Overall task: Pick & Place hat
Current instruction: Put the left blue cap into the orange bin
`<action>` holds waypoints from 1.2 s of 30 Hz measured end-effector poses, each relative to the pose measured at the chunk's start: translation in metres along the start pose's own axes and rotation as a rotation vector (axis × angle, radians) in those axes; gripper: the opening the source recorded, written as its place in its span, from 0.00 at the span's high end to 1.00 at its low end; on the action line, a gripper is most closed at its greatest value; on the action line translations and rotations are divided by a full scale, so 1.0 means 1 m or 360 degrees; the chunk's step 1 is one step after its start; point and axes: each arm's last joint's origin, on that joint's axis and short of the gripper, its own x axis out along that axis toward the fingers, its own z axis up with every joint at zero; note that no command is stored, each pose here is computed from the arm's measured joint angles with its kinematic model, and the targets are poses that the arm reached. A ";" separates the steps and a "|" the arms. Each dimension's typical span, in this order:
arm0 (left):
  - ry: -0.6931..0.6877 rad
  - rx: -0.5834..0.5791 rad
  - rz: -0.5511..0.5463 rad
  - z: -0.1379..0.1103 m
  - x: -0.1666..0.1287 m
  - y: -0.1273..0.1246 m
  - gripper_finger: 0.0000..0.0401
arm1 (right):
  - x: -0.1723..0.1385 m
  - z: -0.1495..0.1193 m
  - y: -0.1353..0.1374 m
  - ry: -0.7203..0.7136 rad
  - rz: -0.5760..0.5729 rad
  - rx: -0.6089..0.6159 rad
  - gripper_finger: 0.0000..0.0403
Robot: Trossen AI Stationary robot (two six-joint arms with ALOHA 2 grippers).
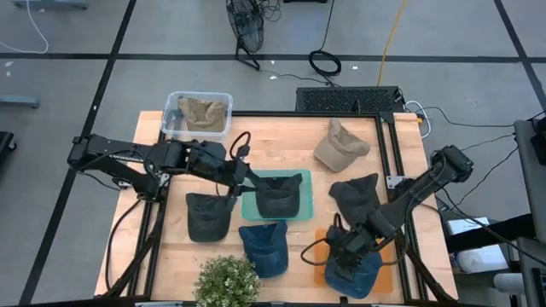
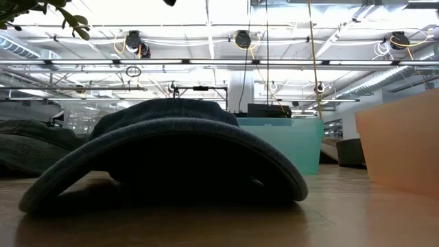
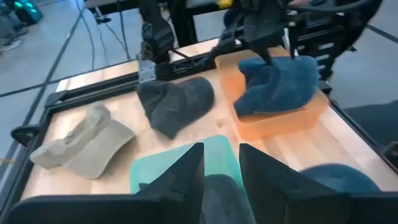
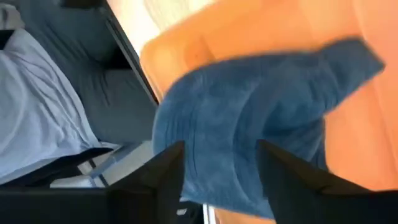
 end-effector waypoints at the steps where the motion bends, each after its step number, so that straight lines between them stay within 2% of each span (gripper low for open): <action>1: -0.0010 0.0004 -0.0009 0.001 0.000 -0.001 0.72 | 0.001 -0.002 -0.001 -0.0010 -0.0038 0.0018 0.51; 5: 0.0011 0.0030 -0.0045 0.001 -0.003 -0.007 0.72 | 0.001 -0.008 -0.009 -0.0009 -0.0197 0.0103 0.43; 9: -0.0002 0.0060 -0.0046 0.002 -0.003 -0.008 0.72 | 0.007 -0.014 -0.010 -0.0024 -0.0225 0.0109 0.40; 15: 0.0000 0.0056 -0.0040 0.001 -0.004 -0.007 0.72 | 0.028 -0.019 -0.010 -0.0046 -0.0092 0.0050 0.43; 23: 0.0001 0.0014 -0.0039 0.001 -0.003 -0.007 0.72 | 0.047 -0.025 -0.029 -0.0009 -0.0202 0.0034 0.50; 28: 0.0002 0.0011 -0.0039 0.001 -0.003 -0.007 0.72 | 0.049 -0.027 -0.029 0.0003 -0.0194 -0.0077 0.62; 34: 0.0014 0.0003 -0.0041 0.001 -0.003 -0.007 0.72 | 0.047 -0.027 -0.023 0.0026 -0.0123 -0.0180 0.93; 36: 0.0030 0.0002 -0.0041 0.000 -0.003 -0.007 0.72 | 0.043 -0.027 -0.020 0.0000 -0.0132 -0.0213 0.97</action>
